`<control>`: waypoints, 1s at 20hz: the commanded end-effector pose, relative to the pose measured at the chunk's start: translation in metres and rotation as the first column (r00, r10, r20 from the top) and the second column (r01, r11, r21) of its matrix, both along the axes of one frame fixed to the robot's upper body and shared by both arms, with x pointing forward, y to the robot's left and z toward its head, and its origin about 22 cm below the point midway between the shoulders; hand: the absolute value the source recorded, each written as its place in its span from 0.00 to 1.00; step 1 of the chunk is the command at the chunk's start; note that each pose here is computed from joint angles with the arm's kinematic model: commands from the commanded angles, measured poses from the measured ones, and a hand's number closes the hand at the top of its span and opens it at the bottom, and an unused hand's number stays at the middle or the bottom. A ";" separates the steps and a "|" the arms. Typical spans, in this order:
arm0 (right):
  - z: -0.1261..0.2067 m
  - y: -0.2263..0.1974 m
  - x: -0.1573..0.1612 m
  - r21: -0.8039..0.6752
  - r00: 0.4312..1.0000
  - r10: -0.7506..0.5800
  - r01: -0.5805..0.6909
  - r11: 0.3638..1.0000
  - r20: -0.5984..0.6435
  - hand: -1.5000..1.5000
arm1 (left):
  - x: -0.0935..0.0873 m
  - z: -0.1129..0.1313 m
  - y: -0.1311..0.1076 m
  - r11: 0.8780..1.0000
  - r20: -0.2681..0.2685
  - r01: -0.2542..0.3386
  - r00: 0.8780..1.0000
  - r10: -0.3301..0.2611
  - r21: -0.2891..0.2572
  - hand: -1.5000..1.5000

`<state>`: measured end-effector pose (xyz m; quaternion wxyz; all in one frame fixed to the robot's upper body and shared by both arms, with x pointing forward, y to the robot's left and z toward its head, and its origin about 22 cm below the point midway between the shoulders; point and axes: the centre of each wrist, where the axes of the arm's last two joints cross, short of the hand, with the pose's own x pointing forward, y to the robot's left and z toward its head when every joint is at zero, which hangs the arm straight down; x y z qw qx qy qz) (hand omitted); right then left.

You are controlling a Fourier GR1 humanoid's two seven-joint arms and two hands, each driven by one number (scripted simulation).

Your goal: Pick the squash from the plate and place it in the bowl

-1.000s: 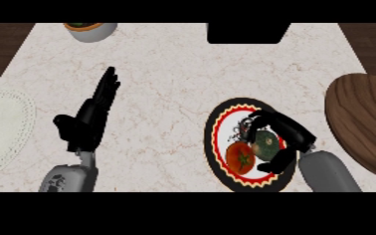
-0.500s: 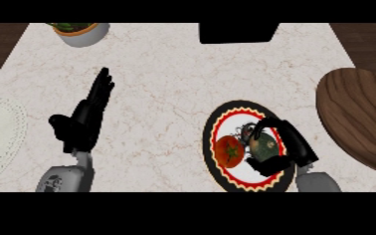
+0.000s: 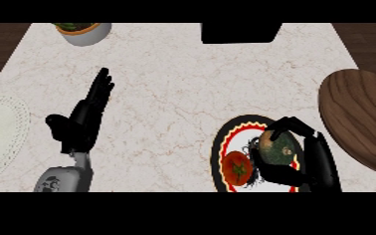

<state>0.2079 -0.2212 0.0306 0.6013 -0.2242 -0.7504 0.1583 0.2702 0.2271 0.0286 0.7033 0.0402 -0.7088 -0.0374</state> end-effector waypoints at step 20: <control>0.209 0.014 0.008 -0.181 0.897 -0.423 0.440 0.880 0.128 1.00 | 0.008 0.001 -0.030 0.999 0.006 0.050 0.999 -0.050 -0.002 0.50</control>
